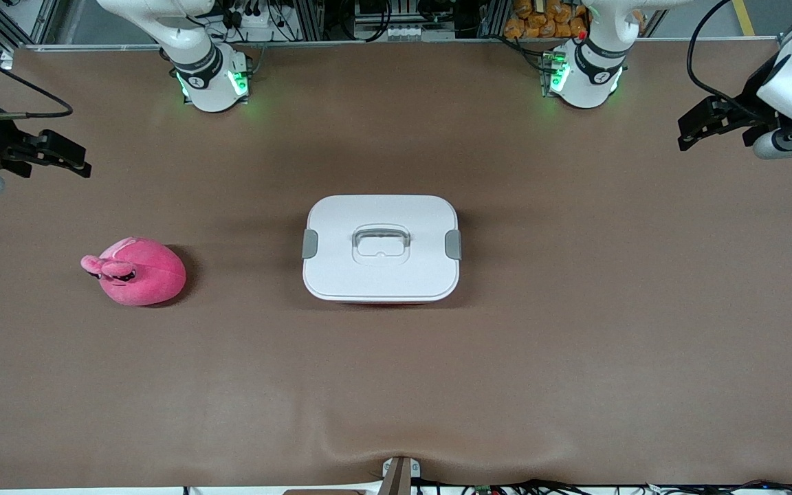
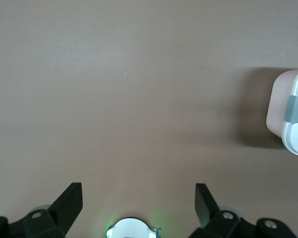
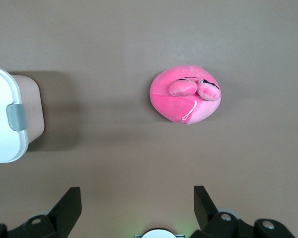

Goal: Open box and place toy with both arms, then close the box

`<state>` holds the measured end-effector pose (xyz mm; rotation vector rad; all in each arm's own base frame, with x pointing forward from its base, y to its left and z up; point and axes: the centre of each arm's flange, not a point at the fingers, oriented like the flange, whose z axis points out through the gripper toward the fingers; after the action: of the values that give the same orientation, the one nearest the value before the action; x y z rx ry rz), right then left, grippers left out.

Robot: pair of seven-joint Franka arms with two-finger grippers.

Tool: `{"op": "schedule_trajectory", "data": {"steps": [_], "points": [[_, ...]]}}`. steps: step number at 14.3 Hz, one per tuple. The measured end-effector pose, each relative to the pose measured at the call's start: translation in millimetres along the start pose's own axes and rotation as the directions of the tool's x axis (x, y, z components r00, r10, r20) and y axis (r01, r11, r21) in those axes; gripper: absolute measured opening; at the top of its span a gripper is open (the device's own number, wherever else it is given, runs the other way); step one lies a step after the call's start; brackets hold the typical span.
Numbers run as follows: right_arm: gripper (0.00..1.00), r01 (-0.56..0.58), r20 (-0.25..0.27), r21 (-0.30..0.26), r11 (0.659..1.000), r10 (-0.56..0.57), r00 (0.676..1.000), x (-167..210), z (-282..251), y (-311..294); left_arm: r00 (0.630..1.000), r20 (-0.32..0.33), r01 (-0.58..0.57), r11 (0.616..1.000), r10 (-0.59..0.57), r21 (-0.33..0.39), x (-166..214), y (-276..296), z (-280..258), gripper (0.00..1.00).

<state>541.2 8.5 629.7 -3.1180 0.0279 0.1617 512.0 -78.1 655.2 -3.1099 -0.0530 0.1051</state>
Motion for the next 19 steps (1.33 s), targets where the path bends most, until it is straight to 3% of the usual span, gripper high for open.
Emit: {"op": "schedule_trajectory", "data": {"steps": [19], "points": [[1.0,0.0,0.007,0.002,1.0,0.0,1.0,-0.1,1.3,9.7,1.0,0.016,0.0,1.0,0.0,0.009,-0.2,-1.8,2.7,1.0]]}}
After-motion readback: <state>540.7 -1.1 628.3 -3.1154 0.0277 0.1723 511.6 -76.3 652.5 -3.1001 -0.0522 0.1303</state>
